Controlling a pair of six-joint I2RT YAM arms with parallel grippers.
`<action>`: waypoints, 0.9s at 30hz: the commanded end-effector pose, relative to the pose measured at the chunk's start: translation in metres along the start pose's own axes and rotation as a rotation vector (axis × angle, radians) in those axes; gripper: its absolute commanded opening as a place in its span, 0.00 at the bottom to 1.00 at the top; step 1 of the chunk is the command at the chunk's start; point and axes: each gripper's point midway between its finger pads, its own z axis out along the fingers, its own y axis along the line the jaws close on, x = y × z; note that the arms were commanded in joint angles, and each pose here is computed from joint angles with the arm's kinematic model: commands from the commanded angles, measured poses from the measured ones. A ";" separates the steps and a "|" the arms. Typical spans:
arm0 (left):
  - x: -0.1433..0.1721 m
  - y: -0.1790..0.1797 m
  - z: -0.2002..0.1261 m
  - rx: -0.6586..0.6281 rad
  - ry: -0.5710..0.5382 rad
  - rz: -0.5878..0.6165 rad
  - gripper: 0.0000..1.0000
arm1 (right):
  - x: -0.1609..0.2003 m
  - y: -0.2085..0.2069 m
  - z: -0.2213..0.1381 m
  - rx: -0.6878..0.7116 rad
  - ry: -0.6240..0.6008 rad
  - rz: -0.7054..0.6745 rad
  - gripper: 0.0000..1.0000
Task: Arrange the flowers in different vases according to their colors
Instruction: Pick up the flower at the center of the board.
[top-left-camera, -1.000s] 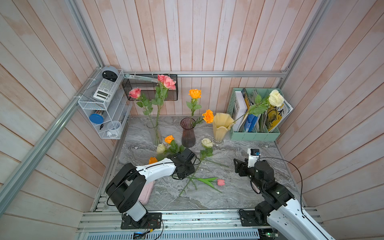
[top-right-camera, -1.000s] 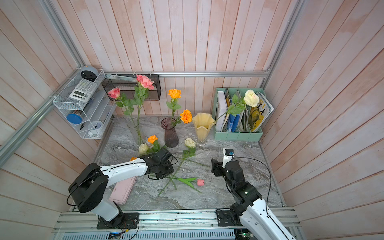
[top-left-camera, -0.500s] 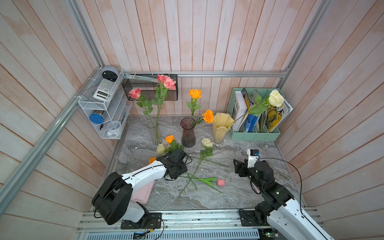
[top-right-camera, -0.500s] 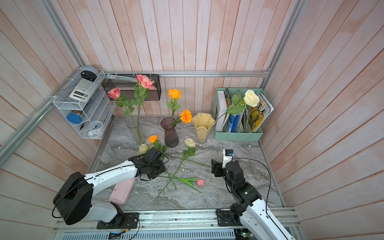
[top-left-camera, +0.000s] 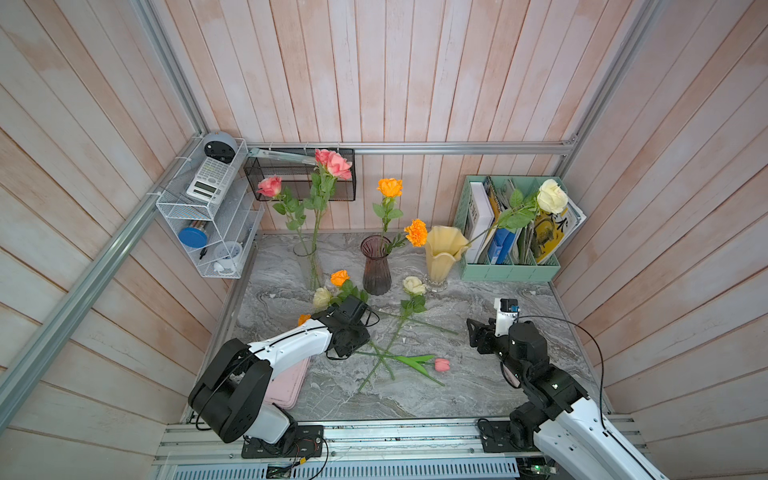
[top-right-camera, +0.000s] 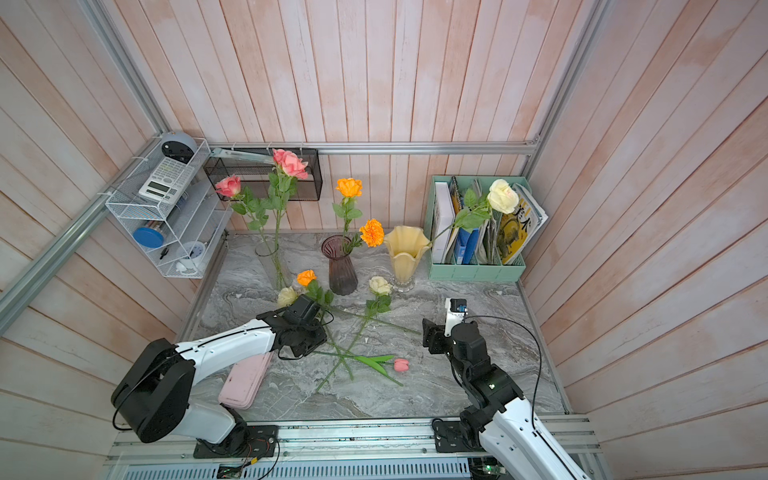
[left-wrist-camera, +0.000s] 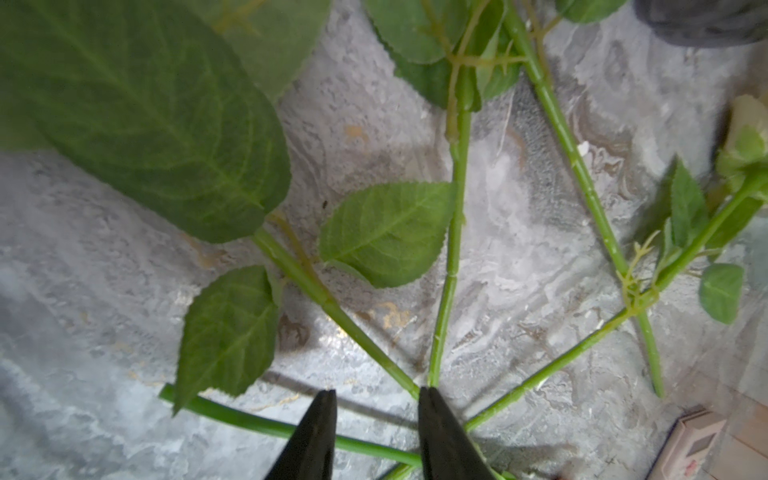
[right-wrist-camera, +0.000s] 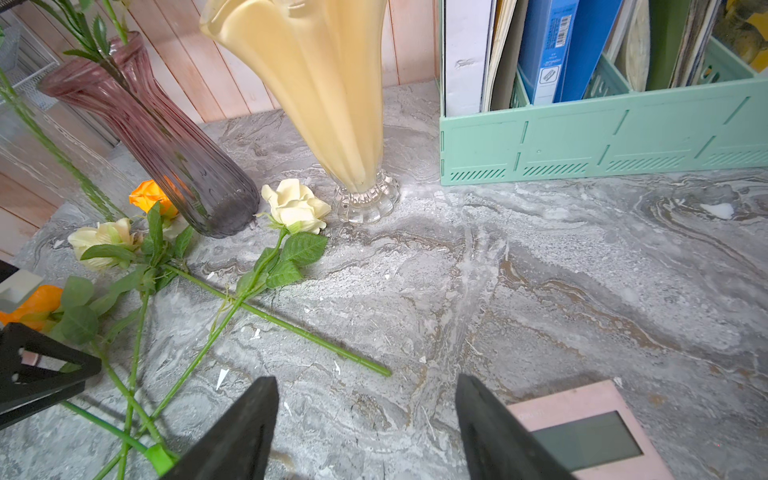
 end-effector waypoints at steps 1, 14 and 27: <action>-0.001 0.005 0.007 -0.017 0.004 0.013 0.37 | -0.001 -0.001 0.001 0.000 -0.014 0.004 0.74; -0.005 0.003 0.023 -0.047 0.021 0.033 0.37 | 0.000 -0.001 0.002 -0.005 -0.015 0.005 0.74; -0.010 0.000 0.020 -0.046 0.010 0.039 0.37 | 0.002 0.001 0.004 -0.013 -0.009 0.003 0.74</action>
